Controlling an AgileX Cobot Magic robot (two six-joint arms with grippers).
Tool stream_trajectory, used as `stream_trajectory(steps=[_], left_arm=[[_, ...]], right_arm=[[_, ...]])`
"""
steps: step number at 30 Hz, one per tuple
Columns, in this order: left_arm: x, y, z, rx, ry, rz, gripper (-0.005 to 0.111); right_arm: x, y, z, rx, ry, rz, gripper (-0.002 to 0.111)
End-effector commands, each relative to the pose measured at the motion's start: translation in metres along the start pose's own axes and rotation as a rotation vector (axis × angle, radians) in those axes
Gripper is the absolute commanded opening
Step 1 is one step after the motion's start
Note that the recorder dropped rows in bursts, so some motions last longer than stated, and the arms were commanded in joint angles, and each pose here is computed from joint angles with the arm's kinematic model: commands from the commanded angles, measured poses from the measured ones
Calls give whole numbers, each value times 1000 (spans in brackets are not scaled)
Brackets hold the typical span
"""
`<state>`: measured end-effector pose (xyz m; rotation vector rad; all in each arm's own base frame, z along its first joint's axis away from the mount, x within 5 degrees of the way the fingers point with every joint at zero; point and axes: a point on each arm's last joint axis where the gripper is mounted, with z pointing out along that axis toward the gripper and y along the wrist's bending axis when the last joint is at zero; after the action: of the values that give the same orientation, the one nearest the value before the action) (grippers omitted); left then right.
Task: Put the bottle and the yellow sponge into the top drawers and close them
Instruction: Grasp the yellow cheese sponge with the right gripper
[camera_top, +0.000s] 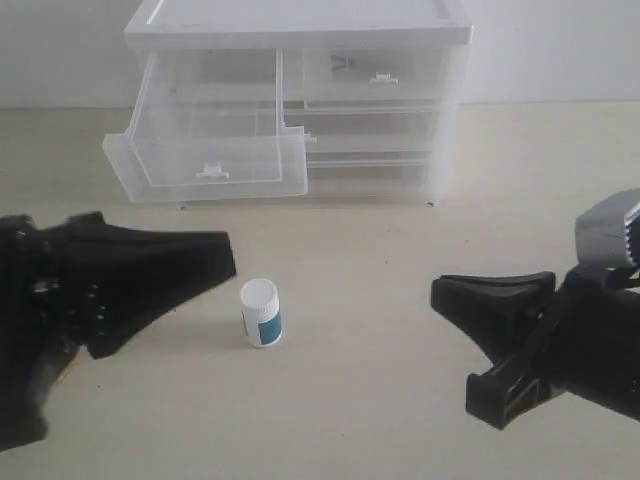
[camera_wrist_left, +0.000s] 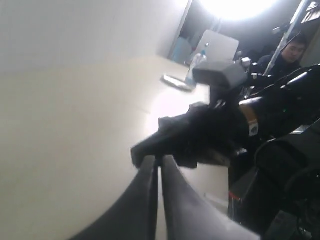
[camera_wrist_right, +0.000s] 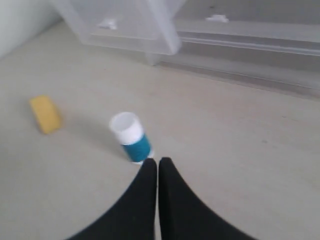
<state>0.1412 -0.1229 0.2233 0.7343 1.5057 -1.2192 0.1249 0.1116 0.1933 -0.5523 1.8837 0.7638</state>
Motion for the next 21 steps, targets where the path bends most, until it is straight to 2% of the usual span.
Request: stream_trajectory(steps=[1,3,5,7,10,11,13,16,21], left_arm=[[-31,-27,-20,-21,-170,159,4],[-38,-25,-31,-173,-173,212,4],[-43,-23,-45,-374,-166,236,4],[-45,-21,-62,-560,-181,213,4],[-46,-25,-83,-747,-201,189,4],[-45,-31,-96,-842,-203,202,4],[-44,-35,-106,-909,-216,200,4],[-42,-41,-119,-986,-241,187,4],[-36,-49,-127,-997,-284,206,4]], right_arm=[[-14,31,12,-170,41,-24,1],[-18,46,22,-212,95,-57,1],[-16,65,37,-248,177,-95,1],[-11,82,53,-272,255,-144,1],[-8,109,78,-318,316,-201,1],[-6,128,98,-347,343,-225,2],[-3,144,118,-350,371,-248,9],[0,162,146,-357,386,-269,30],[2,186,190,-381,373,-403,68]])
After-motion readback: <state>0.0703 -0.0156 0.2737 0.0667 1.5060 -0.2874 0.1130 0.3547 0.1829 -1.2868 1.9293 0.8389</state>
